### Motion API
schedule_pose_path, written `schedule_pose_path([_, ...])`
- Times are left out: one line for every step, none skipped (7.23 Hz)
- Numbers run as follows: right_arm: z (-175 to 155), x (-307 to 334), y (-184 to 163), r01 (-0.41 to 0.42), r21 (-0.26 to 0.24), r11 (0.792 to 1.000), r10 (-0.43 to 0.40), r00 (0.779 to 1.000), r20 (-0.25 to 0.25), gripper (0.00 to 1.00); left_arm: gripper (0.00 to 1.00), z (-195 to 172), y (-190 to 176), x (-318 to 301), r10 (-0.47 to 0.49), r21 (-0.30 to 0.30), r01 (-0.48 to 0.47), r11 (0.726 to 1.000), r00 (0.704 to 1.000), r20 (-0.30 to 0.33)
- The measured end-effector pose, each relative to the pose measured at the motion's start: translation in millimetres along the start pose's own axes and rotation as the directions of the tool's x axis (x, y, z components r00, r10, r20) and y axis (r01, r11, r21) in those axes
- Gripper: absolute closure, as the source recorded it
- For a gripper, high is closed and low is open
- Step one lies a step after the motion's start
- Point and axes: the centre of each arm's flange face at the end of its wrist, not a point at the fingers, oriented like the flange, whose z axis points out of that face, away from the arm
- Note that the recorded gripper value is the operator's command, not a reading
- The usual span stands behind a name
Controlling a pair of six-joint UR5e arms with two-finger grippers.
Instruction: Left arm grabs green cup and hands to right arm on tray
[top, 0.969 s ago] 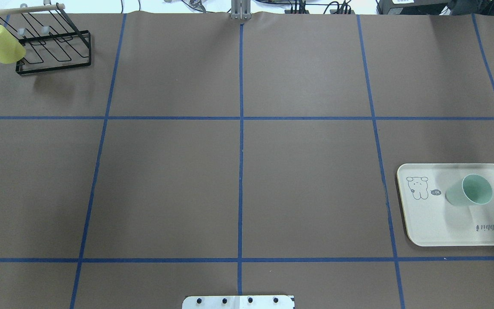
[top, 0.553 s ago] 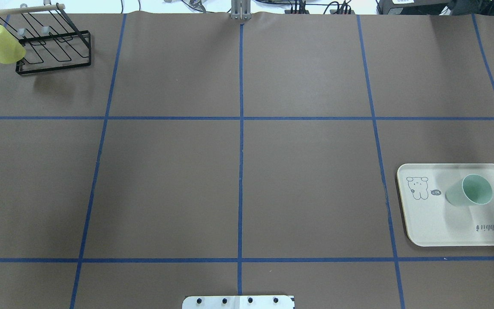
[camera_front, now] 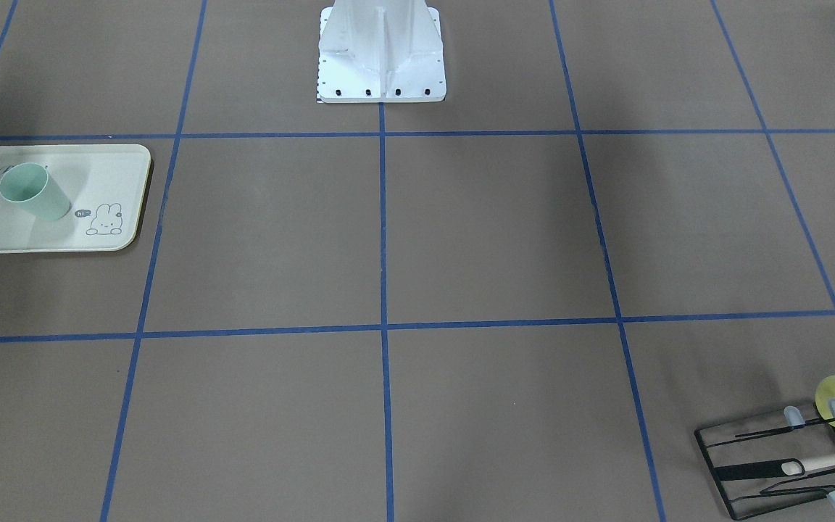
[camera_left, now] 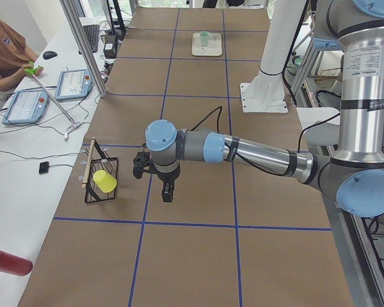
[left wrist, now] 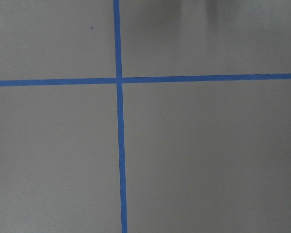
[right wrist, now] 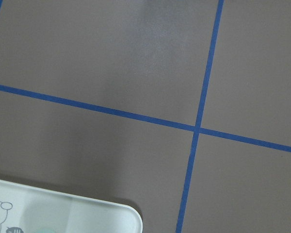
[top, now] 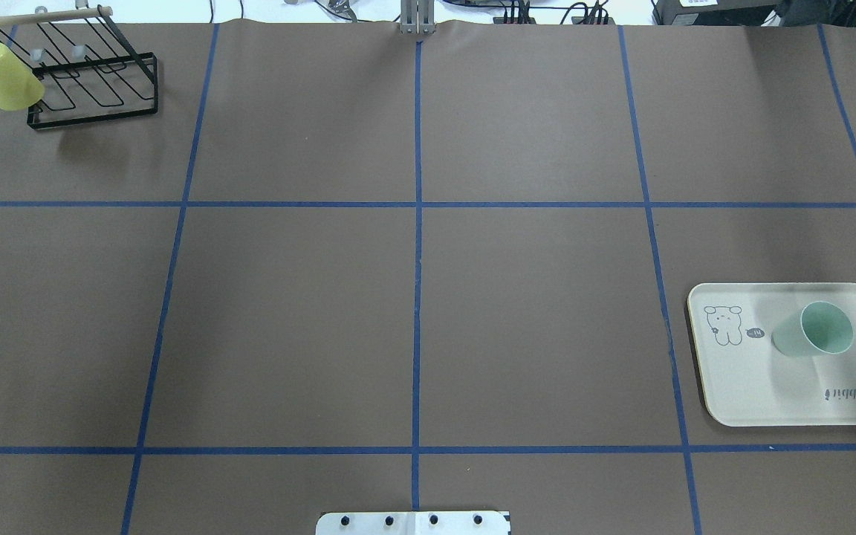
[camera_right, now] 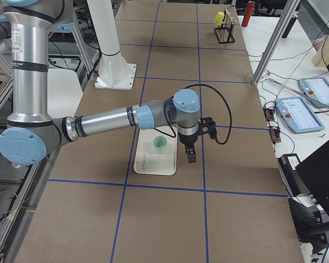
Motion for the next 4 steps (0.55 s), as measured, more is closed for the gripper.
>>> schedule_pose_path([3,3,5,-0.003,-0.007,1.0,0.003,1.0,0.0,0.0,0.0,-3,14,-6,-0.003,0.013,0.003,1.0,1.0,0.001])
schedule_pose_path([6,6,8,-0.003,-0.012,1.0,0.003,1.0,-0.003,0.0,0.0,-3,24,-9,-0.003,0.021,0.003,1.0,1.0,0.002])
schedule_pose_path([8,8,11,-0.005,-0.018,1.0,0.005,1.0,-0.004,0.0,0.0,-2,30,-12,-0.007,0.022,0.007,1.0,1.0,0.002])
schedule_pose_path([10,10,14,-0.011,-0.023,1.0,0.011,1.0,-0.005,0.0,0.0,-1,33,-14,-0.013,0.02,0.013,1.0,1.0,0.0])
